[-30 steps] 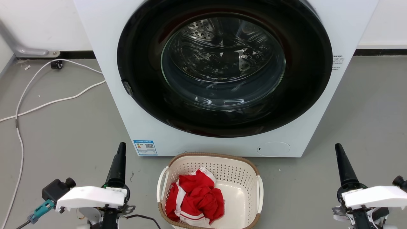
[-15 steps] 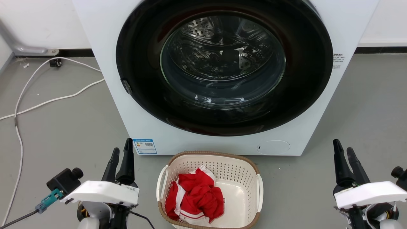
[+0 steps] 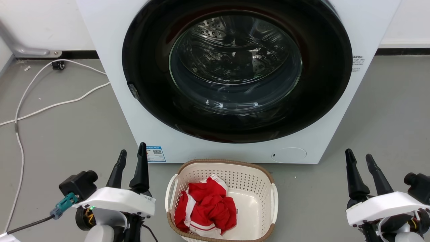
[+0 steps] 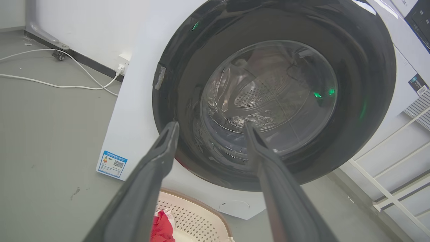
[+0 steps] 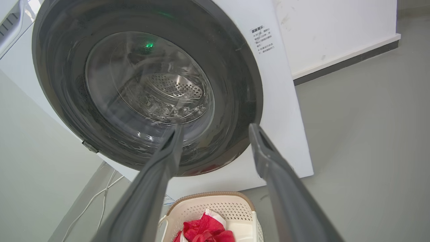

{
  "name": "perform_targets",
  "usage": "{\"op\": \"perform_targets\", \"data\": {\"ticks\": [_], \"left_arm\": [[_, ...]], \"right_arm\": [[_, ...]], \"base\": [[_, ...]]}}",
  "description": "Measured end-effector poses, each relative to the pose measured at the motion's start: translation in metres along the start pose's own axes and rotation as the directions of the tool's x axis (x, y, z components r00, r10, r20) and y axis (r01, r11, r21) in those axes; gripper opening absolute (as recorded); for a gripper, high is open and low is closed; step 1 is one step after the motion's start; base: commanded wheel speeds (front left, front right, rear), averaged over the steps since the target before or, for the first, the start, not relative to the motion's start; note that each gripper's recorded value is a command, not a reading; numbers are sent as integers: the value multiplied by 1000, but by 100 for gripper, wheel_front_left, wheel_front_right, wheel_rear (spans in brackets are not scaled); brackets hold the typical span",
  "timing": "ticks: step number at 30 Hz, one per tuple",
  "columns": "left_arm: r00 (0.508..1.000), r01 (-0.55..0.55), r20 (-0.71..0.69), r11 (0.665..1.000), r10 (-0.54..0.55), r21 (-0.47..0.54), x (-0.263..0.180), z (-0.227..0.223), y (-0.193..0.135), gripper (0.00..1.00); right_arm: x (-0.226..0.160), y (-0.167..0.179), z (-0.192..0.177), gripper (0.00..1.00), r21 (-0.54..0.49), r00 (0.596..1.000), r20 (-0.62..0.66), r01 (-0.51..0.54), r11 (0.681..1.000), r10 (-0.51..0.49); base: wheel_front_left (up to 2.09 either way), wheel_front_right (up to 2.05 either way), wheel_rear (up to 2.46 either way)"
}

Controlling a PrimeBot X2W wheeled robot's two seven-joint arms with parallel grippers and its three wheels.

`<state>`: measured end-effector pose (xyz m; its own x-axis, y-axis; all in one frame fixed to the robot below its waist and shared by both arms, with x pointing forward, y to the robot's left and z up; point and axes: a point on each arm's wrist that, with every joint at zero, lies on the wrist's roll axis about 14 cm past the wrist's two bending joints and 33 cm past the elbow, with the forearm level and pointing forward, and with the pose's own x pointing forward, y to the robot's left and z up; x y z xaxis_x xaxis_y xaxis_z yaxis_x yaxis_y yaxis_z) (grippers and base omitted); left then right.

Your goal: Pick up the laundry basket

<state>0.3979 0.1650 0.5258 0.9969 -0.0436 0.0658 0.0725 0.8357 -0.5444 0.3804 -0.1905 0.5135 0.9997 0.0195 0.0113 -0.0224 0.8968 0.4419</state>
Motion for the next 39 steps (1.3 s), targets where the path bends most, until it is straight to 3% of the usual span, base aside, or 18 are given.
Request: {"op": "perform_targets", "data": {"ticks": [19,39], "left_arm": [[1000,28,-1,964,-29,265,2,-3,-4,100],[999,50,-1,907,-54,418,2,-8,-8,100]], "right_arm": [[0,7,-2,100,-252,999,-29,-32,967,25],[-3,9,-1,100,-406,999,-35,-45,913,34]], "base": [[0,0,0],[0,0,0]]}}
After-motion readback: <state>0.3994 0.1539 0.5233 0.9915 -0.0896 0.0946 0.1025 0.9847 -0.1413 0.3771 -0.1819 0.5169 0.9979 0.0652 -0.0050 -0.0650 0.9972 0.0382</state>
